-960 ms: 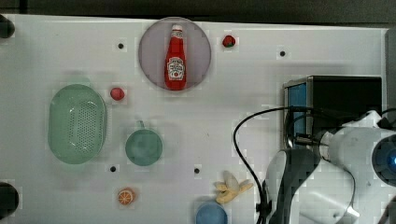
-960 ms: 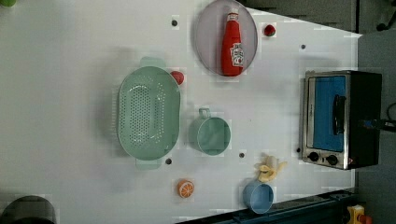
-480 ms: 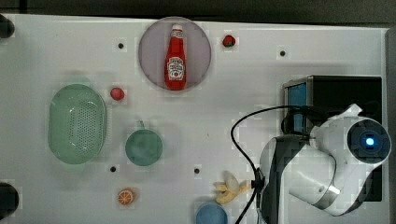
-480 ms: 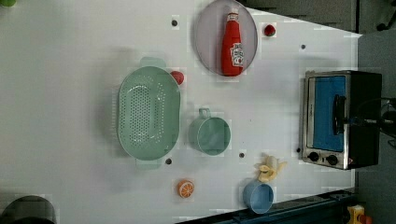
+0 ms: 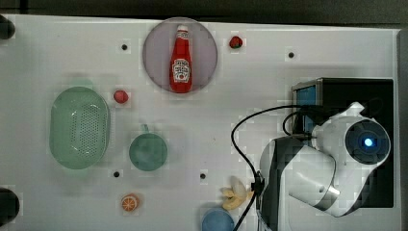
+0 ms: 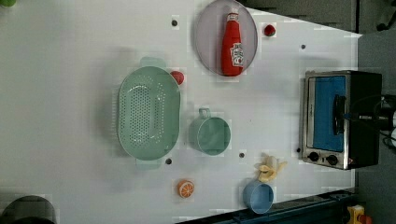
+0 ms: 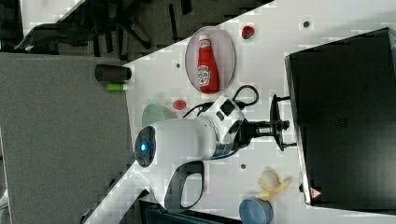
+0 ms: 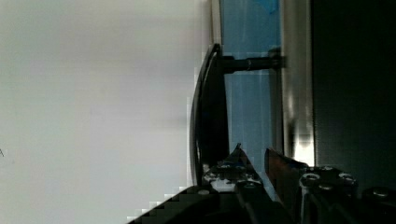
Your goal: Flap open oven.
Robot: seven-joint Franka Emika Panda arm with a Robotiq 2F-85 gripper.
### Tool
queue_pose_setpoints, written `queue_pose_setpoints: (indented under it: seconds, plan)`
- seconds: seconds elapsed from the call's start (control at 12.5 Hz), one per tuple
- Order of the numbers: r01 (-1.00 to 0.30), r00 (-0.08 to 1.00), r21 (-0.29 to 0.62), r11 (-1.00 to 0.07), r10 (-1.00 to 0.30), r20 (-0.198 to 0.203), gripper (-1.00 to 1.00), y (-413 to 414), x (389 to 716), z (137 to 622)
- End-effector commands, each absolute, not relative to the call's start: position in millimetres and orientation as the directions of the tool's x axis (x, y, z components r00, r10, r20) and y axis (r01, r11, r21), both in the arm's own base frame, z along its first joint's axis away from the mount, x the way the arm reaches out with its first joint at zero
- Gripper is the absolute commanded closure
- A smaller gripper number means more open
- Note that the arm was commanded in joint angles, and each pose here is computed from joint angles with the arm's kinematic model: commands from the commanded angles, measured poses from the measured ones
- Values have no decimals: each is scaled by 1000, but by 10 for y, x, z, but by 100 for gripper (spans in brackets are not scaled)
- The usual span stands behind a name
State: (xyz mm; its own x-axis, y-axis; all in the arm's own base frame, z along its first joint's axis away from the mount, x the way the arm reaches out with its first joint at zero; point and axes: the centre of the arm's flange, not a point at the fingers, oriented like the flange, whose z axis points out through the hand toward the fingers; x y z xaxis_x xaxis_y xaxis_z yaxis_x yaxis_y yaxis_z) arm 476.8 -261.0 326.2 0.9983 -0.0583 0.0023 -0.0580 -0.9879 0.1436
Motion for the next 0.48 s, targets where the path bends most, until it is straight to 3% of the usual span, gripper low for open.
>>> queue_pose_setpoints:
  seconds: [0.08,0.48]
  plan:
    - [-28,1000,146,-989,-30,-9,65,-2567,4784,3168]
    - [-11,999,205,-979,-21,-47,65,-2036,4908,2996]
